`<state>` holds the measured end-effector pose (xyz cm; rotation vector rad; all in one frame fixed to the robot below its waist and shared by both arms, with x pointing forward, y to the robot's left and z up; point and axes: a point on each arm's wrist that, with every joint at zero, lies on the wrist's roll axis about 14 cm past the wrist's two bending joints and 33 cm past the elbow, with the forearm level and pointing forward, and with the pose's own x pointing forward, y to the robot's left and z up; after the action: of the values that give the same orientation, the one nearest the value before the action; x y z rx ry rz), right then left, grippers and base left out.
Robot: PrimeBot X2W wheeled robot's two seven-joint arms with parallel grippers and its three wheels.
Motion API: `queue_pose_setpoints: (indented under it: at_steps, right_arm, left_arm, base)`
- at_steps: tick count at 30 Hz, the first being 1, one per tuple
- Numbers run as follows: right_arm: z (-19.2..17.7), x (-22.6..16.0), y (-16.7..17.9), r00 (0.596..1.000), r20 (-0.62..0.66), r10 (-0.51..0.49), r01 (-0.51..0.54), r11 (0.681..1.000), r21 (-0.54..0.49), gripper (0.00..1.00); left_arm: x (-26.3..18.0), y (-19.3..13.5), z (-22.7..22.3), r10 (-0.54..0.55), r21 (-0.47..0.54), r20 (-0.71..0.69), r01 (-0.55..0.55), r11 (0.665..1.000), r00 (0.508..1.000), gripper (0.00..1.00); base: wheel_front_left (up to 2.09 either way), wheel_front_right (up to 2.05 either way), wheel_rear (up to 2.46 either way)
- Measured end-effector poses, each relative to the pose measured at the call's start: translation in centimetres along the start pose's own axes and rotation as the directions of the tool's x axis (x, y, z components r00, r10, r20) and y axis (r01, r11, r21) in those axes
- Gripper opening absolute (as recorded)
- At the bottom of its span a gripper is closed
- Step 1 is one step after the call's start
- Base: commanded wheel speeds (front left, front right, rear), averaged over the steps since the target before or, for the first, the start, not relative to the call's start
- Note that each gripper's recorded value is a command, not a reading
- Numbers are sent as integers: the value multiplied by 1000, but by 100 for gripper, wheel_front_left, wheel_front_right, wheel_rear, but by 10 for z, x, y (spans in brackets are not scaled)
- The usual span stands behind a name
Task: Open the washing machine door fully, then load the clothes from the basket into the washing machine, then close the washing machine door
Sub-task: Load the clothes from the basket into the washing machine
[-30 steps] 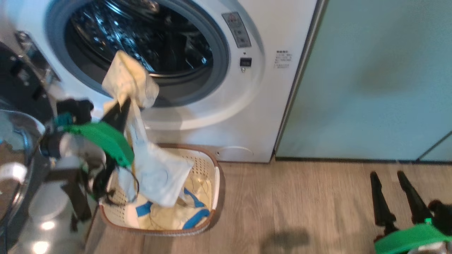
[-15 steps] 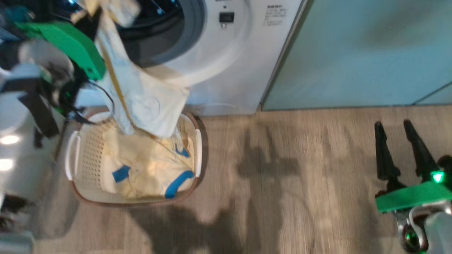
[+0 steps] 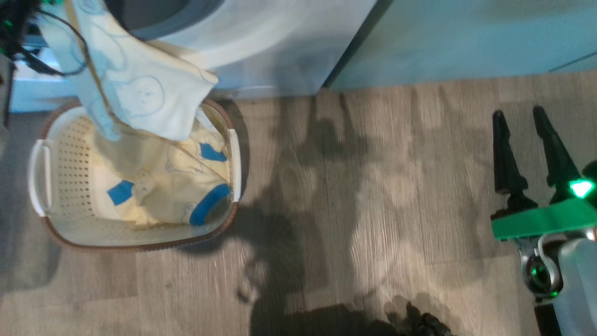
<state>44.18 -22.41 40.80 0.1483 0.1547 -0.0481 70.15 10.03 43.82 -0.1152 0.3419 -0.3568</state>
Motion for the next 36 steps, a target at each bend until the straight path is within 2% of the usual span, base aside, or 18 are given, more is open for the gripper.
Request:
queue_pose_setpoints:
  at_steps: [9, 15, 24, 28, 33, 36]
  right_arm:
    - [-11, 16, -6, 1000, -21, -6, 5, 1000, -23, 100]
    - [-21, 21, -9, 999, -45, -7, 6, 999, -38, 100]
    - [-32, 25, -15, 997, -73, -23, 19, 999, -45, 100]
    - [-37, 25, -16, 996, -84, -26, 22, 999, -46, 100]
    - [-42, 27, -15, 996, -92, -23, 19, 999, -42, 100]
    - [-44, 30, -14, 995, -95, -18, 14, 999, -40, 100]
  left_arm:
    - [37, 13, -21, 19, -12, -51, -20, 1000, 998, 0]
    - [58, 28, -16, 57, -3, -2, -57, 998, 998, 0]
    - [76, 37, 2, 92, 19, 201, -98, 995, 975, 0]
    - [78, 42, 21, 109, 0, 292, -114, 994, 950, 0]
    - [76, 47, 33, 121, -29, 340, -118, 993, 933, 0]
    - [73, 48, 52, 132, -62, 407, -117, 991, 904, 0]
  base:
    - [0, 0, 0]
    - [0, 0, 0]
    - [0, 0, 0]
    - [0, 0, 0]
    - [0, 0, 0]
    - [0, 0, 0]
